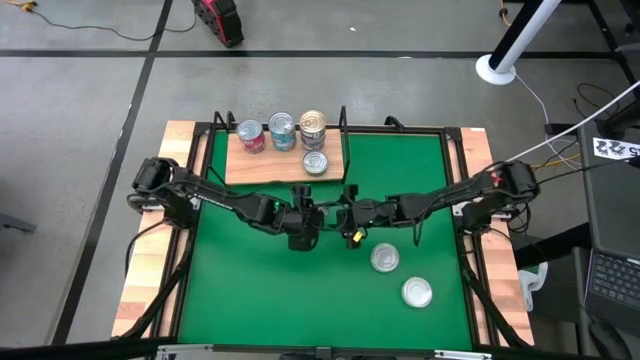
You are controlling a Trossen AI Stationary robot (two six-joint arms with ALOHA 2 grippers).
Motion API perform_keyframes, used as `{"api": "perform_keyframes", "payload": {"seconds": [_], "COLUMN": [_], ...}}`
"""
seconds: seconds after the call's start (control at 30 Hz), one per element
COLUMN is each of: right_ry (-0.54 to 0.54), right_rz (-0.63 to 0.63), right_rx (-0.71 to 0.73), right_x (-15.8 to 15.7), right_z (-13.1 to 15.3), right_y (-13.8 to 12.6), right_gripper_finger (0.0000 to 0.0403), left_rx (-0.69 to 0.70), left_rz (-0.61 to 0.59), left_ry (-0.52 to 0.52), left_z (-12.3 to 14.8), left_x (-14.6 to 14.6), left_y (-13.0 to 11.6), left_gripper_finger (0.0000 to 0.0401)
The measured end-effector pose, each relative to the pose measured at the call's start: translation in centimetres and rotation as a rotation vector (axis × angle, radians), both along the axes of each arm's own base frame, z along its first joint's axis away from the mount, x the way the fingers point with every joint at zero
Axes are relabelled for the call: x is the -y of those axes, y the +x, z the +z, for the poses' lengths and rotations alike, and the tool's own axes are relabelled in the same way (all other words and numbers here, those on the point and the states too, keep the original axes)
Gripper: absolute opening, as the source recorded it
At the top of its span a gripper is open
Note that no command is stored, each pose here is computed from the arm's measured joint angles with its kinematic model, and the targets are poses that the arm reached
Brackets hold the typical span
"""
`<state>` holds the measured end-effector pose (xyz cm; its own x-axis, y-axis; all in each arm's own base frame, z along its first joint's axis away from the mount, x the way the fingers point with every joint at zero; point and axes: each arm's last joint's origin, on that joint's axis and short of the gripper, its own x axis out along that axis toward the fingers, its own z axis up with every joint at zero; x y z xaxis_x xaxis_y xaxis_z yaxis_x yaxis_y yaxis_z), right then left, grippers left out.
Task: Stack canned seafood by type on shelf
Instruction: Stack the green tuna can on top of the other green tuna can on the shelf
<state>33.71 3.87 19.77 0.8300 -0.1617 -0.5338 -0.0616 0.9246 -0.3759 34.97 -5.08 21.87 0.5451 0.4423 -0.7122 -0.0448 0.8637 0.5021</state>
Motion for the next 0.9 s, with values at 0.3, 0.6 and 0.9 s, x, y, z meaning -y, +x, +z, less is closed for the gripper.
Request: {"api": "perform_keyframes", "payload": {"seconds": [0.3, 0.6, 0.9], "right_ry": [0.138, 0.273, 0.286], "right_rz": [-0.066, 0.038, 0.060], "right_rx": [-0.063, -0.073, -0.079], "right_x": [0.5, 0.1, 0.1], "right_z": [4.0, 5.3, 5.3], "right_y": [-4.1, -5.2, -5.2], "right_gripper_finger": [0.0277, 0.0278, 0.0278], "left_rx": [-0.048, -0.118, -0.114], "left_rz": [0.045, 0.154, 0.211], "left_ry": [0.229, 0.409, 0.340], "left_z": [0.8, 1.4, 0.5], "left_x": [-2.7, -7.1, -11.0], "left_y": [0.1, 0.3, 0.7], "left_gripper_finger": [0.0139, 0.0150, 0.0152]}}
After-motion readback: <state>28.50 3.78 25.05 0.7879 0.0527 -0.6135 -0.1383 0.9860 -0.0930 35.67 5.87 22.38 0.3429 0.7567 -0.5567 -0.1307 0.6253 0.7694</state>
